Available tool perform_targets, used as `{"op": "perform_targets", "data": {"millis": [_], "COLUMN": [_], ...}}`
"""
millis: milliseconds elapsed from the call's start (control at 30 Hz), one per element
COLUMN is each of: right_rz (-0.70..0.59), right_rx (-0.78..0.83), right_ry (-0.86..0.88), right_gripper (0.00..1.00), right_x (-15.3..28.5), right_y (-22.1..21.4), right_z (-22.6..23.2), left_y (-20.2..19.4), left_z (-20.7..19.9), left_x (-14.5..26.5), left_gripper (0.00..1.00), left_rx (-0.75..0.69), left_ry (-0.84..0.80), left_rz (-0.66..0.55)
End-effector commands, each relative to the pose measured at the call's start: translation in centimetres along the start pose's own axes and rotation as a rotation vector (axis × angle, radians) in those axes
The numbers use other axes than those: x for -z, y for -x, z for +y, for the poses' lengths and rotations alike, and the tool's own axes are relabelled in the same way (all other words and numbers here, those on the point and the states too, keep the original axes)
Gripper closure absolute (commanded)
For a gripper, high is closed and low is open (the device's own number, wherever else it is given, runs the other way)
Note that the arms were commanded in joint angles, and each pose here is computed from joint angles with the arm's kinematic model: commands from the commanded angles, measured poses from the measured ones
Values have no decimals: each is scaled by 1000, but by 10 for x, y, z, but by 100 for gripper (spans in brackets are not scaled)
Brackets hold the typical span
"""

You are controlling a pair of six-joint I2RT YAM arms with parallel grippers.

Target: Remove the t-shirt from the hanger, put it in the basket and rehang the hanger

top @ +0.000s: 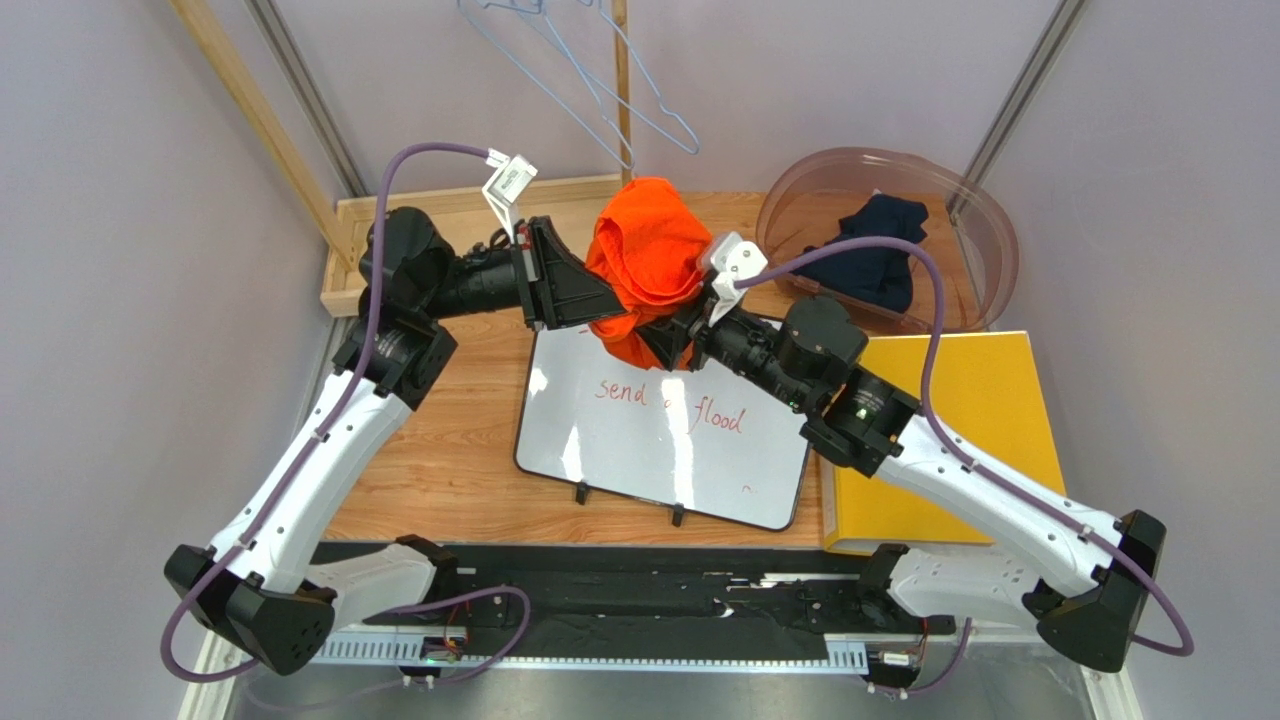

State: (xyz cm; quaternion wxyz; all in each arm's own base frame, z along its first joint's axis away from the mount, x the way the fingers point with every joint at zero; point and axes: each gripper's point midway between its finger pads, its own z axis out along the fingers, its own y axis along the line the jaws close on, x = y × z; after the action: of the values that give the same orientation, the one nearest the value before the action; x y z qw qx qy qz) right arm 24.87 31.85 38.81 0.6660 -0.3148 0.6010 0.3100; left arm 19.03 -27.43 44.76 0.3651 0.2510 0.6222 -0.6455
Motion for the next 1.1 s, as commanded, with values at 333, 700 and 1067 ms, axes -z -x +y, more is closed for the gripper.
{"op": "perform_targets", "data": {"millis": [333,700,1067], "right_rz": [-173,-80,-62], "right_rx": [-158,-125,-47], "right_ry": [-4,-357,-865], "right_gripper": [100,100,100], "right_x": [29,53,88], "right_y": [54,45,65], "right_z": [2,-62,-222], "left_y": [6,12,-26], "left_z": [-23,24,43], "left_x": [3,54,86], "left_gripper": [57,49,48], "left_rx": [-131,-265,-260], "left_ry": [-28,460,587], "left_rz": [-30,-159,-159]}}
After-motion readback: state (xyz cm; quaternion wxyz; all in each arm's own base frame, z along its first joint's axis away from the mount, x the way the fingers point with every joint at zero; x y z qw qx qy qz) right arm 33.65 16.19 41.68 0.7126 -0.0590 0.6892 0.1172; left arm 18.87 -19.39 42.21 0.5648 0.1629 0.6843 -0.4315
